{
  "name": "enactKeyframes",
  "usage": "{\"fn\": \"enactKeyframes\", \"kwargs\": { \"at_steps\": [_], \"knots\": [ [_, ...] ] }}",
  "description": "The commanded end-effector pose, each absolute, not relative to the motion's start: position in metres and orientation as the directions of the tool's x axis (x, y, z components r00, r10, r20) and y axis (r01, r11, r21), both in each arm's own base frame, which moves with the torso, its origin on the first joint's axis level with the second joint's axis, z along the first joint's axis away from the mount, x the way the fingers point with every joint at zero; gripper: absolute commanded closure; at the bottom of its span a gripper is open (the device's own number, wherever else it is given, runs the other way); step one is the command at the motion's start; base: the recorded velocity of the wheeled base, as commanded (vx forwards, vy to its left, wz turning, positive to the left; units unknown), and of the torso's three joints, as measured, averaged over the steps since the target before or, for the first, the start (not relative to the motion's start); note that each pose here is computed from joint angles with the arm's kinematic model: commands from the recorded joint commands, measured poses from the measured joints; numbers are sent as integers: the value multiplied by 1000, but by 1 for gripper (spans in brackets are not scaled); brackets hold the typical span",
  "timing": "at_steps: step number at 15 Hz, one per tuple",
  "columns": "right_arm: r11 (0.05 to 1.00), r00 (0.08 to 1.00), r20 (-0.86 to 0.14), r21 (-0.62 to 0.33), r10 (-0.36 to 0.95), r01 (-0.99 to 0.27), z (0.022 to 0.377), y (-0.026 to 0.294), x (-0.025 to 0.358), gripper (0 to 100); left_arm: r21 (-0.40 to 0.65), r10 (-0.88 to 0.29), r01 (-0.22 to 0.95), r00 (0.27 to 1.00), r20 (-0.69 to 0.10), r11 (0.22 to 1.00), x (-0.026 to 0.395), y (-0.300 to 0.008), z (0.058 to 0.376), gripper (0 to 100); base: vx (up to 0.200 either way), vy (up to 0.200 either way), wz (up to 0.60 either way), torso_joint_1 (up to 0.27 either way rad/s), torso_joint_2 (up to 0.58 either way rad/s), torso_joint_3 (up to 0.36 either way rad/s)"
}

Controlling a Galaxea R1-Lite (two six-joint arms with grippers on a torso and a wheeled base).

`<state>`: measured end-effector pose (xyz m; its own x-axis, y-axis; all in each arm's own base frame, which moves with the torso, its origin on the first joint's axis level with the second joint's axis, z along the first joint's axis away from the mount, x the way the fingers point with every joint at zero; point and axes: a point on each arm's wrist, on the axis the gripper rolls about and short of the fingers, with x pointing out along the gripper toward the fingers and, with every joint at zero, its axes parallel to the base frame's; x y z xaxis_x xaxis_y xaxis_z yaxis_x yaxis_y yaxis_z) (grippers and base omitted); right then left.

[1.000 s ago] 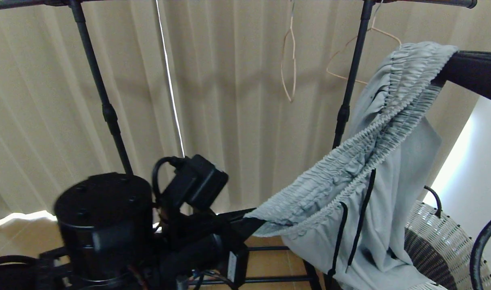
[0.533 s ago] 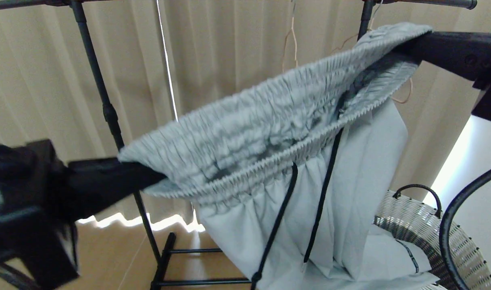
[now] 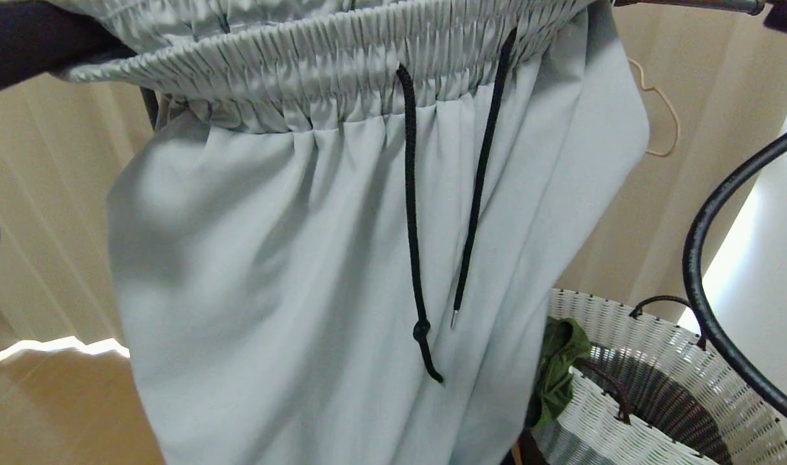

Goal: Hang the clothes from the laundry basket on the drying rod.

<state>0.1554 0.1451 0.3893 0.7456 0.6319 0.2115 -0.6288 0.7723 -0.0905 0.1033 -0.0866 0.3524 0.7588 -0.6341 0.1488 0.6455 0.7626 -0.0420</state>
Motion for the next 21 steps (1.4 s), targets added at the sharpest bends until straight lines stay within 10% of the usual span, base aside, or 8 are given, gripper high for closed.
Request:
{"fn": "enactKeyframes", "kwargs": {
  "at_steps": [1,9,21],
  "knots": [
    [776,754,186,-92,630,-625,384,149,161,100,-40,-632,638,768,103,769,126,-104,351,100,0,0,0,0,0,0],
    [896,900,-30,-92,434,-435,316,114,185,100,62,-433,451,882,-187,891,224,-165,306,100,0,0,0,0,0,0],
    [945,945,5,-18,327,-327,320,97,208,100,68,-436,449,888,-147,891,213,-160,317,100,0,0,0,0,0,0]
  ]
}}
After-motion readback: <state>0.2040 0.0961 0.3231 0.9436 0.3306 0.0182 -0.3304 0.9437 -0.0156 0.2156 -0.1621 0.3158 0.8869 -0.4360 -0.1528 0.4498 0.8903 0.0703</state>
